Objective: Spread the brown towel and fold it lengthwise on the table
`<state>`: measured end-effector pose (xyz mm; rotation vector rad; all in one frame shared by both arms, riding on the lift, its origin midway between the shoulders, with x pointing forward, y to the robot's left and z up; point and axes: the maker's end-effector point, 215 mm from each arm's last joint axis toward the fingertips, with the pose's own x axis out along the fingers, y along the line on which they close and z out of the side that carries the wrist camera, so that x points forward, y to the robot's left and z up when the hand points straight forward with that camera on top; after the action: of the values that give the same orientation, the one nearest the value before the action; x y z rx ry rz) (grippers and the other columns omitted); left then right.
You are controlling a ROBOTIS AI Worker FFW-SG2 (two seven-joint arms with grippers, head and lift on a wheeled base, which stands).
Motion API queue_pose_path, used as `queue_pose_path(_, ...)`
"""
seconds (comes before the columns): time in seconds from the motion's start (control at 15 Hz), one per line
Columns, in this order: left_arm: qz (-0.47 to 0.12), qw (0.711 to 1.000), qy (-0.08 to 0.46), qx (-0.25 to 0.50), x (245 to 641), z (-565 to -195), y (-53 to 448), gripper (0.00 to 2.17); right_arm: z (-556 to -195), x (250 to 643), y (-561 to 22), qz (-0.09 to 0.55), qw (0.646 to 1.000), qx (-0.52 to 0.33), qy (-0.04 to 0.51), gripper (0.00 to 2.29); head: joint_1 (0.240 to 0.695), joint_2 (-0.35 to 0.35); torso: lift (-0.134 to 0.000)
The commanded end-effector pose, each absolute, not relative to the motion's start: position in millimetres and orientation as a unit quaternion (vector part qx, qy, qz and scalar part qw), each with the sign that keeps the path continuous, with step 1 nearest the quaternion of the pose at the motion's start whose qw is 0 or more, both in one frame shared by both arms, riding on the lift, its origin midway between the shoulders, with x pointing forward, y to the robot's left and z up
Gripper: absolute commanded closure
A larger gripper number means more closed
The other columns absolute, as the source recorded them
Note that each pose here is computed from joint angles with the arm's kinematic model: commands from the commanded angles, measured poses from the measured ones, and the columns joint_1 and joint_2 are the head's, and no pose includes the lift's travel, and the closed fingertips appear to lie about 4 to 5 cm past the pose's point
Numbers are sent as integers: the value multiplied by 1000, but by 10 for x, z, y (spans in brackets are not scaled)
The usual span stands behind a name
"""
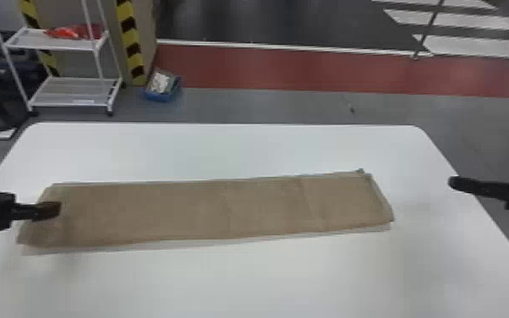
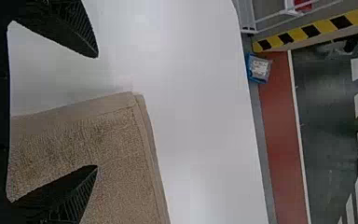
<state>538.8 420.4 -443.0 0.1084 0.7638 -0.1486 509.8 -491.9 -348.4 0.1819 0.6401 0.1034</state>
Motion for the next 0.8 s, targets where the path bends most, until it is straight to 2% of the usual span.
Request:
queue_pose_path(0.0,-66,926,369,37,5242,-4391,4226,33,-3599,5259,-4666,66,940,95,322,215,695,-86,-124)
queue_pose_path(0.13,-68,932,355,21,5099,-4302,4163,33,-3711,5293,-4529,76,937,107,324,215,695,-56,-124)
queue_pose_path(0.4,-73,938,339,2,4973,-4148,4102,36,-3780,5320,-4374,78,935,131,320,215,695,-39,-124)
queue_pose_path(0.73,-82,932,353,-25,4880,-4191,4095,39,-3858,5250,-4206,71,928,164,328,164,695,-29,-124)
